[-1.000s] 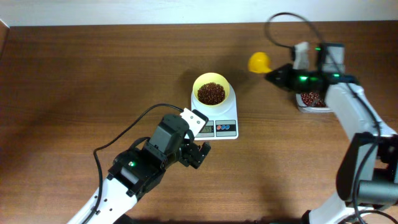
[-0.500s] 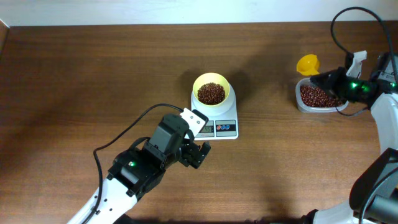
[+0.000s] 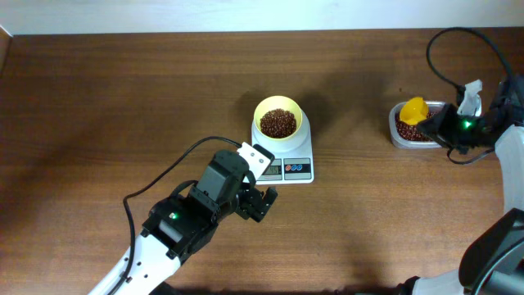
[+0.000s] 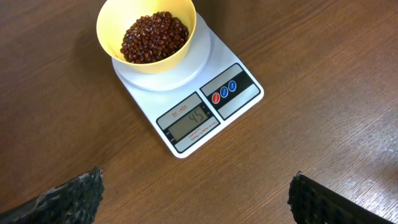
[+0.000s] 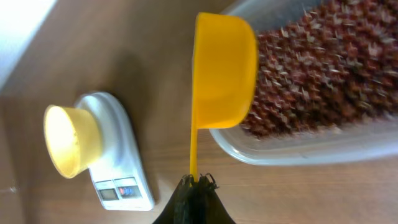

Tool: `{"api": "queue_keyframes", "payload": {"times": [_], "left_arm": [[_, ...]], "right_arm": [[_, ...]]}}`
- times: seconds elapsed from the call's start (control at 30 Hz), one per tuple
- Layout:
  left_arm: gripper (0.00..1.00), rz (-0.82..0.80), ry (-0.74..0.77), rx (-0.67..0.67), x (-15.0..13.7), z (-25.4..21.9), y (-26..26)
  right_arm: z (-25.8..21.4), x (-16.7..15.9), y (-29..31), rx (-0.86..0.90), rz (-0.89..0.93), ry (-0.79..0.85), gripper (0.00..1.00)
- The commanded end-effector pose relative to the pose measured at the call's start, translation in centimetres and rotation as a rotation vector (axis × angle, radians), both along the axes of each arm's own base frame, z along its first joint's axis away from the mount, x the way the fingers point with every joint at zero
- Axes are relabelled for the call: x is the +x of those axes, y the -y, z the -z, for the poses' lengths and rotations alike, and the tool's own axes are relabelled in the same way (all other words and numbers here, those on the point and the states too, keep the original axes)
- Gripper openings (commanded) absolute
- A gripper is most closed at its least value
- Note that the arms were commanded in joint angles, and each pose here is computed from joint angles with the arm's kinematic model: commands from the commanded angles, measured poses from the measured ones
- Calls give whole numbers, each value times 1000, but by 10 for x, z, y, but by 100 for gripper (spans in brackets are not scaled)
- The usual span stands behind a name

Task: Scoop item into bowl and weigh 50g on scale
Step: 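Move the empty scoop with the right gripper back toward the tub, then dip the yellow scoop into the bean tub and lift it, right gripper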

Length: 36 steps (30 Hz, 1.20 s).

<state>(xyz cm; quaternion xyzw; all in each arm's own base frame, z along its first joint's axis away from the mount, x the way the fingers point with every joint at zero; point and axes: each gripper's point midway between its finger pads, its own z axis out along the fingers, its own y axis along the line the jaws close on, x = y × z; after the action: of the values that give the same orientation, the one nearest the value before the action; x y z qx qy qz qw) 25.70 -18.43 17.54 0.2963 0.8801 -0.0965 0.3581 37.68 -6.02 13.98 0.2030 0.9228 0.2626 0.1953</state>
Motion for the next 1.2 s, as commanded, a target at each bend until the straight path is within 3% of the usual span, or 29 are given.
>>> {"api": "queue_keyframes", "payload": {"times": [0.0,0.4,0.73,1.17], "left_arm": [[99,-17,5,-6,0,-1,-3],[99,-16,5,-6,0,-1,-3],[99,-17,5,-6,0,-1,-3],[99,-16,5,-6,0,-1,-3]], "right_arm": [[-7,-6,22,-140,21,-23,4],[13,-25,65,-399,101,-174,4],[14,7,27,-437,-4,-90,4],[21,2,26,-489,-7,-133,4]]}}
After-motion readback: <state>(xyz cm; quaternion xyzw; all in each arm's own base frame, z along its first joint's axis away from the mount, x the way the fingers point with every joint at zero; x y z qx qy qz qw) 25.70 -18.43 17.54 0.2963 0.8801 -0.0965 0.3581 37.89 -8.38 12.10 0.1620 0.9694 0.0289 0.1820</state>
